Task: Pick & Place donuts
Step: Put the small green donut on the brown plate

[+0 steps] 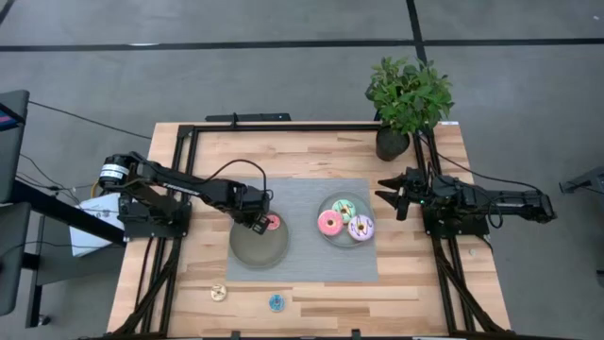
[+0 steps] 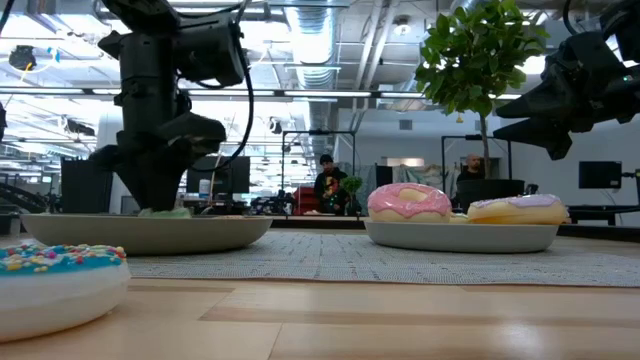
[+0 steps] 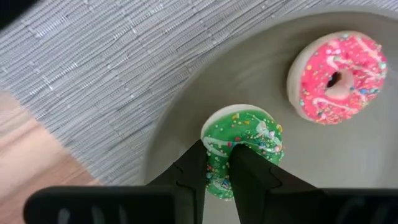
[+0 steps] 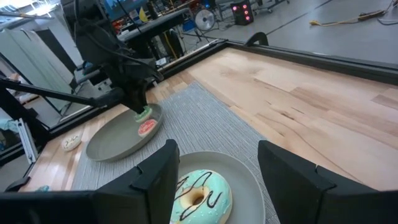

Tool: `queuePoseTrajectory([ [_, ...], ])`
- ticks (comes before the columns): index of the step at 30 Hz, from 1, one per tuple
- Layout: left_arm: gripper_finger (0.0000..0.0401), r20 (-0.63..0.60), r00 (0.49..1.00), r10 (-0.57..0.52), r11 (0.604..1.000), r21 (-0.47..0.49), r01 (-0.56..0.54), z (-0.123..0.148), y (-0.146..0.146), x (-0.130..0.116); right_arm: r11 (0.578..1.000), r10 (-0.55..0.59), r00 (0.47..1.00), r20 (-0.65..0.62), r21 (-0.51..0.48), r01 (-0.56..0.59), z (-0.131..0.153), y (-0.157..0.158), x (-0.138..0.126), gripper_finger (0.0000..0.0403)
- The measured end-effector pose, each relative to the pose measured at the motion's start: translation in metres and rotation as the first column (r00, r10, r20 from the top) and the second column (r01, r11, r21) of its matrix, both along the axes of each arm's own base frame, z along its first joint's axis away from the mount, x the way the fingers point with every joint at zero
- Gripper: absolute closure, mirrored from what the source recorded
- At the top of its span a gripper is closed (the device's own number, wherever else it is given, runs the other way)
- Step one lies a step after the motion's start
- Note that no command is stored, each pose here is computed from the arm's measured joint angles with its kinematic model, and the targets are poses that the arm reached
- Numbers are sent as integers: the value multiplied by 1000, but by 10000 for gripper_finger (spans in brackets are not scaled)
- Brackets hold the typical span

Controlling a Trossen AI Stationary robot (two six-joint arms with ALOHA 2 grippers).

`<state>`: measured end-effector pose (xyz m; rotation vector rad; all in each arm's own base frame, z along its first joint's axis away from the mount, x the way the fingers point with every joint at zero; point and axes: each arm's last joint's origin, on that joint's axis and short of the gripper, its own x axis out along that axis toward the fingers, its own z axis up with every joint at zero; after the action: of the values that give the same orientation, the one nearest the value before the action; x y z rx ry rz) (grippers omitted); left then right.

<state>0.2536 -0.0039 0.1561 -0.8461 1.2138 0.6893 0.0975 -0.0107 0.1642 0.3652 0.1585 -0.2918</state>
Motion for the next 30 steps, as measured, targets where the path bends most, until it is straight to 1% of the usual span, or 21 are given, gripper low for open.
queuePoseTrajectory([
  [3, 347, -8, 1000, 0, 1000, 0, 0, -3, 0, 1, 1000, 2, 1000, -2, 0, -2, 0, 0, 0, 194],
  [9, 347, 24, 1000, 0, 1000, -2, 0, -6, 0, 7, 1000, 2, 1000, -5, 0, -2, 0, 0, 0, 194],
  [14, 341, 13, 1000, 7, 1000, -3, -7, -10, 2, 8, 1000, 1, 1000, -5, 0, -1, 0, 0, 0, 194],
  [20, 308, 11, 1000, 5, 1000, -3, -5, -10, 3, 8, 1000, 1, 1000, -6, 0, -1, 0, 0, 0, 194],
  [27, 253, 9, 1000, -2, 999, -51, 2, -9, 3, 8, 1000, 0, 1000, -7, 0, -1, 0, 0, 0, 194],
  [30, 231, 6, 1000, 1, 999, -48, -1, -5, 6, 10, 1000, 0, 1000, -7, 0, 0, 0, 0, 0, 194],
])
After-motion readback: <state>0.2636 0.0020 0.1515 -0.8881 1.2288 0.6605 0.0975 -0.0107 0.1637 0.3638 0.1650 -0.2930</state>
